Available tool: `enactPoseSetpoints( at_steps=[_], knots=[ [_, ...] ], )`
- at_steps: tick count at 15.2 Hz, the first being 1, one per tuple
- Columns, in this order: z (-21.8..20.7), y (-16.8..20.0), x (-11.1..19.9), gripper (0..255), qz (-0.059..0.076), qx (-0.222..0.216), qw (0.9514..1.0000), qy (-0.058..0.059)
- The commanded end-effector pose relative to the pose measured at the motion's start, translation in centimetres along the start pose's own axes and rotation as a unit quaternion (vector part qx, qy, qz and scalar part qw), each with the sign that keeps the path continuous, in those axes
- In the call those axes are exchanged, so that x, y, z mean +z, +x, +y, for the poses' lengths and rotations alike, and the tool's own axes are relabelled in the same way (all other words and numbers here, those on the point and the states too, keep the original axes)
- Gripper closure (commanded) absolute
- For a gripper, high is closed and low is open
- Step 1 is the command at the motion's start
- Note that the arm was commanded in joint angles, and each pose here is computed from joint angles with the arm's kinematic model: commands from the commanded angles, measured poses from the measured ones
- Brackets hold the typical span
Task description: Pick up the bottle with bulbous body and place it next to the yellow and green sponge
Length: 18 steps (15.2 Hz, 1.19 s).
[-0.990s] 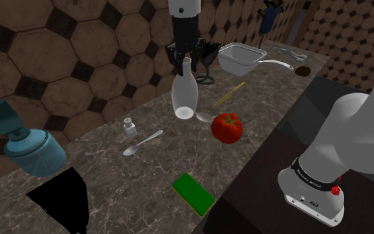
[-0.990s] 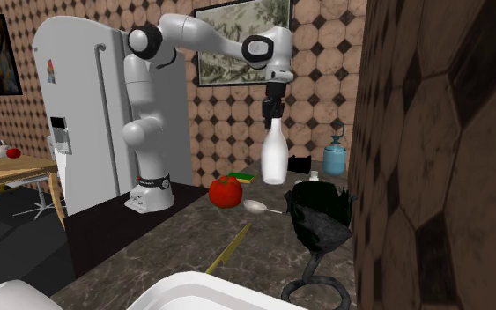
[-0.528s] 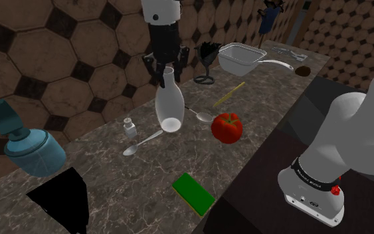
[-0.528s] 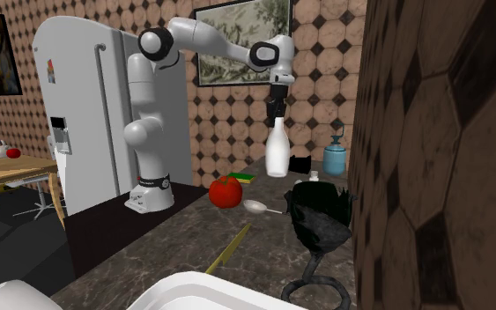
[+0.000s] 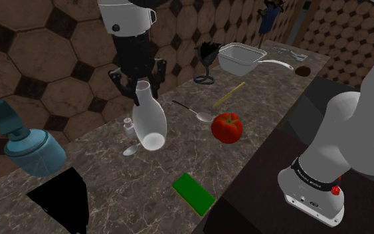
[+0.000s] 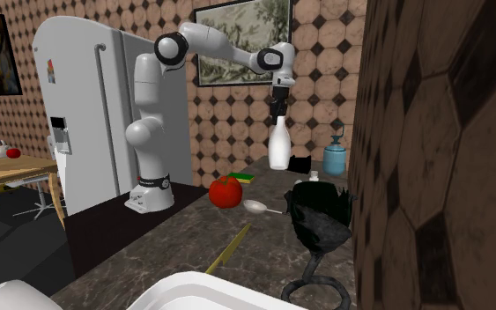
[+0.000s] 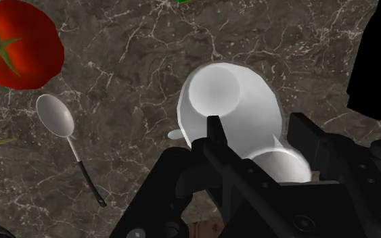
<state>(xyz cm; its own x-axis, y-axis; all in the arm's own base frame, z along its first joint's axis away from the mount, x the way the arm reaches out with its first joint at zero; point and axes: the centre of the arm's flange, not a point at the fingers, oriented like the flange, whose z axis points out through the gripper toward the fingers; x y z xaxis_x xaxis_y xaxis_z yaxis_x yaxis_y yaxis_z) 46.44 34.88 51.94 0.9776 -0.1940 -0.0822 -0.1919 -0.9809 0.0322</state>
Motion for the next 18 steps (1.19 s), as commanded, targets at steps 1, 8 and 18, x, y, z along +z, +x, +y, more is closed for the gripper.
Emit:
enactPoseSetpoints(
  at_steps=[1,8,18],
  knots=[
    [-2.5,-1.0,0.0,255,0.000,0.001,1.0000,0.000],
    [-4.1,-1.3,3.1,255,0.000,0.001,1.0000,0.000],
    [-4.2,-0.9,8.2,255,0.000,0.001,1.0000,0.000]
  ],
)
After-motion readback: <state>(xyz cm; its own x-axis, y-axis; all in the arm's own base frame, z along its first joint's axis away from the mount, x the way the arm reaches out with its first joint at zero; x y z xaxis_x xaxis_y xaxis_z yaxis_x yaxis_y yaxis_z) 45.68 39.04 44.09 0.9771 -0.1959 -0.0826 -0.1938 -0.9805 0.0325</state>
